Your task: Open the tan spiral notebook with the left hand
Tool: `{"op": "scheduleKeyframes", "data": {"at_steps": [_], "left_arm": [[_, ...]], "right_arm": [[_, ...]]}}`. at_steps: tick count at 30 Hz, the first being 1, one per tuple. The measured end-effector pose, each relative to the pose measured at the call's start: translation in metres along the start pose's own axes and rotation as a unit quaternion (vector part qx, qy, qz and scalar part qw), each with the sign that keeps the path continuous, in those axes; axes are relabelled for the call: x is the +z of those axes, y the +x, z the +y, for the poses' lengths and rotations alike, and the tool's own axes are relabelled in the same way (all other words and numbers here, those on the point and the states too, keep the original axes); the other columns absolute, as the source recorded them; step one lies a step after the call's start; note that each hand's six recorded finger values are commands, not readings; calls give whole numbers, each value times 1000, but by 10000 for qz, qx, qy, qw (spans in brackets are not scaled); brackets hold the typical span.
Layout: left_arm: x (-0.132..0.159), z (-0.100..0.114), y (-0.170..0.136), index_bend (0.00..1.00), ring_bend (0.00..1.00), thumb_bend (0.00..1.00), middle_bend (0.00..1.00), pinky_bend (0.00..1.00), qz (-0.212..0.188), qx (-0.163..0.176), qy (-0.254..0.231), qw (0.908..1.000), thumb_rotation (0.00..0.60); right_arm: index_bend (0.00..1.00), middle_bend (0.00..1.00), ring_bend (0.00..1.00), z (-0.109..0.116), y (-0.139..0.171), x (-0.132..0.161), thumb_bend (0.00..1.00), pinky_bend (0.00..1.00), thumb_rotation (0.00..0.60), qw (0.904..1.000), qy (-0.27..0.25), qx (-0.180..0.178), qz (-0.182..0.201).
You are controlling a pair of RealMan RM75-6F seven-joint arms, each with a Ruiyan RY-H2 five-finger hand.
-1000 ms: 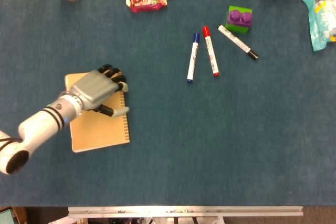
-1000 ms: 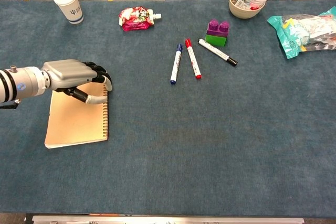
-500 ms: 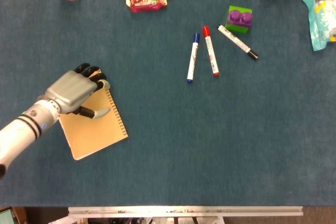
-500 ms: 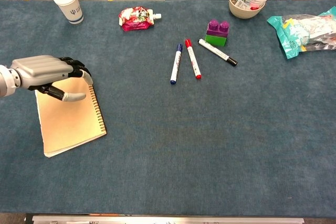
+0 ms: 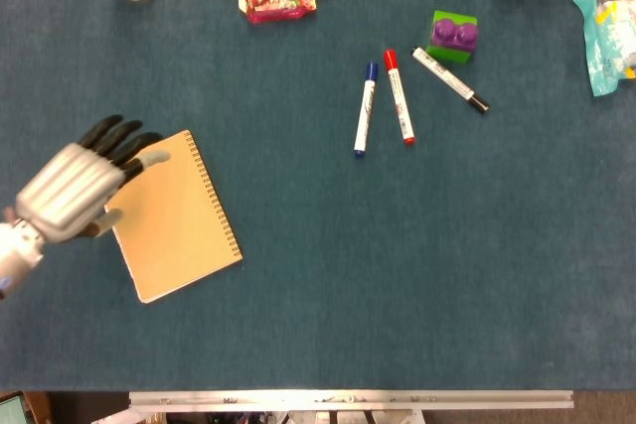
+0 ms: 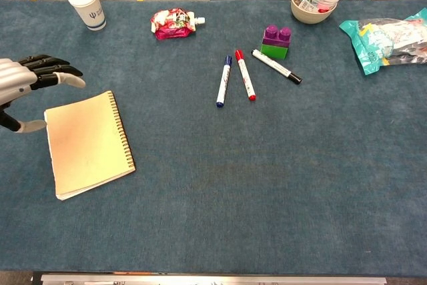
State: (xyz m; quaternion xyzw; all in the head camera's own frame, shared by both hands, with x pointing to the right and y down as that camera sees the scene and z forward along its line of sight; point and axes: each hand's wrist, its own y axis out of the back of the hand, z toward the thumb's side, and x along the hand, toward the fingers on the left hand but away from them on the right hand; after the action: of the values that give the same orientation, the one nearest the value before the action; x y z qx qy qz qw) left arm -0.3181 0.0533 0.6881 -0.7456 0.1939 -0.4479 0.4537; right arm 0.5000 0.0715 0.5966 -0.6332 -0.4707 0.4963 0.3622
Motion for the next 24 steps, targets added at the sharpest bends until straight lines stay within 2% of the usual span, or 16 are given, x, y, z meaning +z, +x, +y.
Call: {"op": "scheduleKeyframes", "data": {"at_steps": [10, 19, 24], "left_arm": [[-18, -43, -28, 142, 0, 260, 90, 23, -58, -160, 214, 9996, 600], [-21, -75, -35, 142, 0, 260, 87, 23, -216, -290, 302, 9989, 600], [-19, -85, -33, 142, 0, 260, 86, 23, -298, -277, 217, 9989, 600]], "right_arm": [[363, 373, 235, -2, 0, 6, 394, 291, 600, 10000, 22, 37, 57], [363, 373, 235, -5, 0, 10, 394, 291, 600, 9999, 40, 92, 97], [363, 373, 234, -4, 1, 11, 394, 291, 600, 9999, 47, 84, 91]]}}
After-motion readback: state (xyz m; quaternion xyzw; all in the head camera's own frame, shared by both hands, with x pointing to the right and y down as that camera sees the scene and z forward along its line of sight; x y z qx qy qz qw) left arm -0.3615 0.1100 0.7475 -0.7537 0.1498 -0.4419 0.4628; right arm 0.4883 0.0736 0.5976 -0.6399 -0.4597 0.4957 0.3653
